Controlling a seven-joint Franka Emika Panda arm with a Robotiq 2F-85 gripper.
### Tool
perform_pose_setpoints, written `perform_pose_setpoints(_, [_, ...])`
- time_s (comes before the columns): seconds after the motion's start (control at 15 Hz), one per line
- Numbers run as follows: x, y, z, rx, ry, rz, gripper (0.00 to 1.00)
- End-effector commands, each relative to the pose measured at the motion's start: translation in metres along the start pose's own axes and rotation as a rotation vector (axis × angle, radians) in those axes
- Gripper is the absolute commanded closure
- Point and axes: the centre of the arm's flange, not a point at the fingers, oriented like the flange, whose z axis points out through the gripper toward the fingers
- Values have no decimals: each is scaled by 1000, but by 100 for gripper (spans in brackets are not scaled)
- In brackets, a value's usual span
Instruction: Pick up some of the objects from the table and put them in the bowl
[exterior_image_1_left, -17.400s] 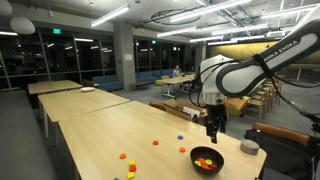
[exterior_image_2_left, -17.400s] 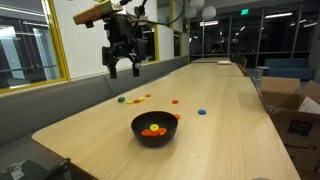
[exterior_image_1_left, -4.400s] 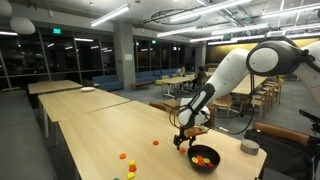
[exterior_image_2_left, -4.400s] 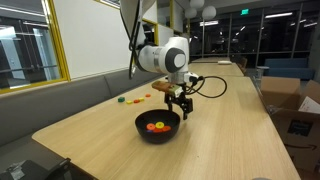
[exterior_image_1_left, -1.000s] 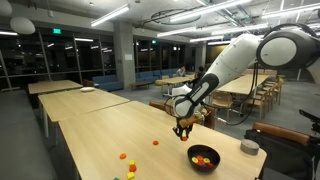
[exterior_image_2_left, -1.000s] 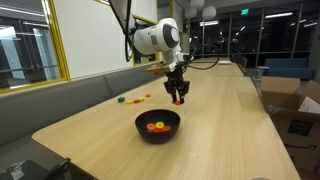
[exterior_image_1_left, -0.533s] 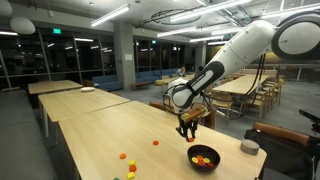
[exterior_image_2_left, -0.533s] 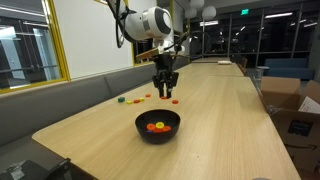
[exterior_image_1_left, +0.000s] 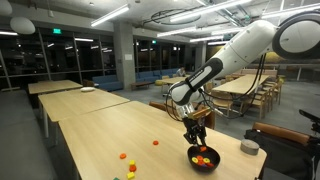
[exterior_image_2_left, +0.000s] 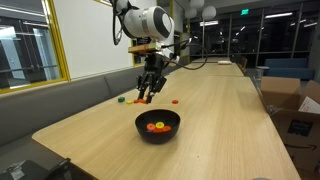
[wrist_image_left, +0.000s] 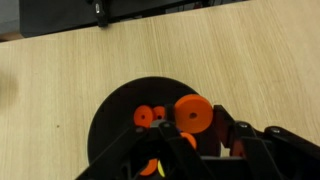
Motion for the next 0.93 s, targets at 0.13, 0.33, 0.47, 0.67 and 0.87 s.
perform_pose_setpoints(0.13, [-1, 13, 1, 80, -29, 23, 12])
perform_pose_setpoints(0.33, [-2, 15, -14, 106, 90, 73, 0])
perform_pose_setpoints(0.47, [4, 10, -34, 101, 210, 87, 0])
perform_pose_setpoints(0.67, [23, -3, -65, 92, 377, 104, 0])
perform_pose_setpoints(0.87, [45, -18, -90, 93, 514, 100, 0])
